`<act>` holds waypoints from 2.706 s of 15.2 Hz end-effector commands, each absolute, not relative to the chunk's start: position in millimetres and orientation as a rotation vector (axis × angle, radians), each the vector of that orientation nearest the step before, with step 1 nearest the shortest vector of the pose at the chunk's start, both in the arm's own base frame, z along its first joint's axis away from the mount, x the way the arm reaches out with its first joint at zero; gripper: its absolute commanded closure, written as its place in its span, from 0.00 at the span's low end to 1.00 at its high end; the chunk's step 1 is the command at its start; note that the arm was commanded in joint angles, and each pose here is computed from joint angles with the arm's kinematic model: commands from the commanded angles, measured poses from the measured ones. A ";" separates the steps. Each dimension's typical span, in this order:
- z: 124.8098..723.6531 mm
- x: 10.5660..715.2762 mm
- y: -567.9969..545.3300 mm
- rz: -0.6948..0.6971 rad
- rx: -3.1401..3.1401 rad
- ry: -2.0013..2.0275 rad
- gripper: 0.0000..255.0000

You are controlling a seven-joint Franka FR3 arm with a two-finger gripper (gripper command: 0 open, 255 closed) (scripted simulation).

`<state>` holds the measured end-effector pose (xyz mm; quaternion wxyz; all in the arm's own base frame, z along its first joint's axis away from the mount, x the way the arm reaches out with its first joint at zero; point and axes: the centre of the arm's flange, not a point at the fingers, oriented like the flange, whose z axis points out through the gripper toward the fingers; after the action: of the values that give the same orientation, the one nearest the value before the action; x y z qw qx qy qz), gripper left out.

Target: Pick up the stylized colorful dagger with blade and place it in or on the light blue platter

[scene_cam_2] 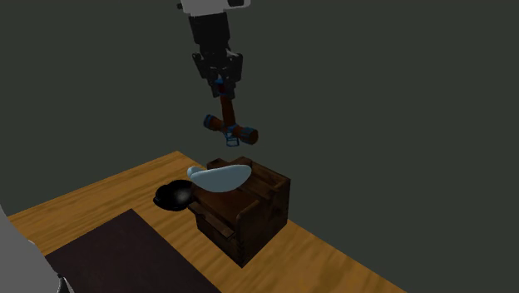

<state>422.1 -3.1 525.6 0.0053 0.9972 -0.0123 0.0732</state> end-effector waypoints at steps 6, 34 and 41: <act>488.4 421.4 -3.1 0.231 3.122 -0.039 1.00; 448.9 417.5 -2.8 0.231 3.122 -0.039 0.00; 472.2 414.1 -2.5 0.231 3.122 -0.039 0.00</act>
<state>414.2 -2.6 471.9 0.0053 0.9972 -0.0123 0.0738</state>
